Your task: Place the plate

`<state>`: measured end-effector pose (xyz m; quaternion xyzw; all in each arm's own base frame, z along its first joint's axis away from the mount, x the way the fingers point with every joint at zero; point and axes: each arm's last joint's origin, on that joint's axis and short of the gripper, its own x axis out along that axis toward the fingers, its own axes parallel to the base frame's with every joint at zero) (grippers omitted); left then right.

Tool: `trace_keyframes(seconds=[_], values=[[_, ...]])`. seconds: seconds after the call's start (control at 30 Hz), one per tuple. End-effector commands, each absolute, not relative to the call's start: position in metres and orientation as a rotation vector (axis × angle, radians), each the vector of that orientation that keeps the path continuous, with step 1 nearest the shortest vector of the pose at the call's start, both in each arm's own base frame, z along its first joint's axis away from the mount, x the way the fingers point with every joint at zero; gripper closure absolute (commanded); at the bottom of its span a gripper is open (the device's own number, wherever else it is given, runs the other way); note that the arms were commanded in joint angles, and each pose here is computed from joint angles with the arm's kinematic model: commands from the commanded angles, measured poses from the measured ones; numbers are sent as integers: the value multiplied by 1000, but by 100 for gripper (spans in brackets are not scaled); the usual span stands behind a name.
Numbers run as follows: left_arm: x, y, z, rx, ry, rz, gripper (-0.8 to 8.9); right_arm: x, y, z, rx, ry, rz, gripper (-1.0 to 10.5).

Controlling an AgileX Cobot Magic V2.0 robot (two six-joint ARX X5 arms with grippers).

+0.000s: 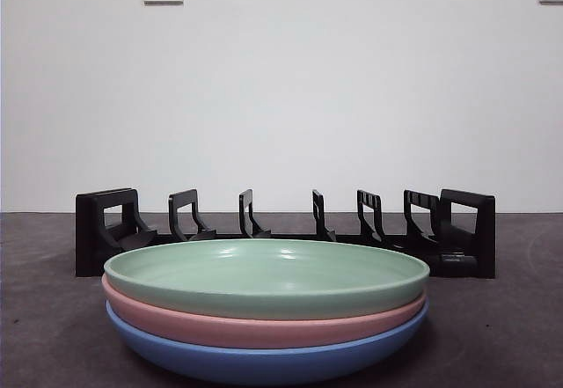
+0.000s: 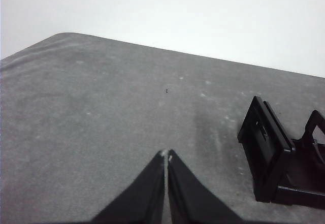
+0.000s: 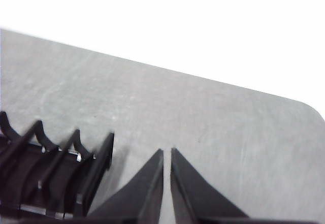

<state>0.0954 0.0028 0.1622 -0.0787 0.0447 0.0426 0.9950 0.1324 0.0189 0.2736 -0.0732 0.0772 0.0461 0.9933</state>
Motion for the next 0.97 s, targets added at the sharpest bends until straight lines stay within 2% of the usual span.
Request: trace_keyframes(seconds=[0.03,0.17,0.33,0.53,0.97], values=[[97,3,157,-163,96,82,806,117,14,225,-52,143,65,924],[97,3,157,-163,96,82,806,104,8,184,-19,123,20,924],[97,3,157,-163,96,82,806,99,3,159,-12,91,-21,924],[97,3,157,-163,95,82,806,96,3,155,-7,122,-24,924],[97,3,157,-163,95,82,806,97,3,158,-1,88,-23,924]])
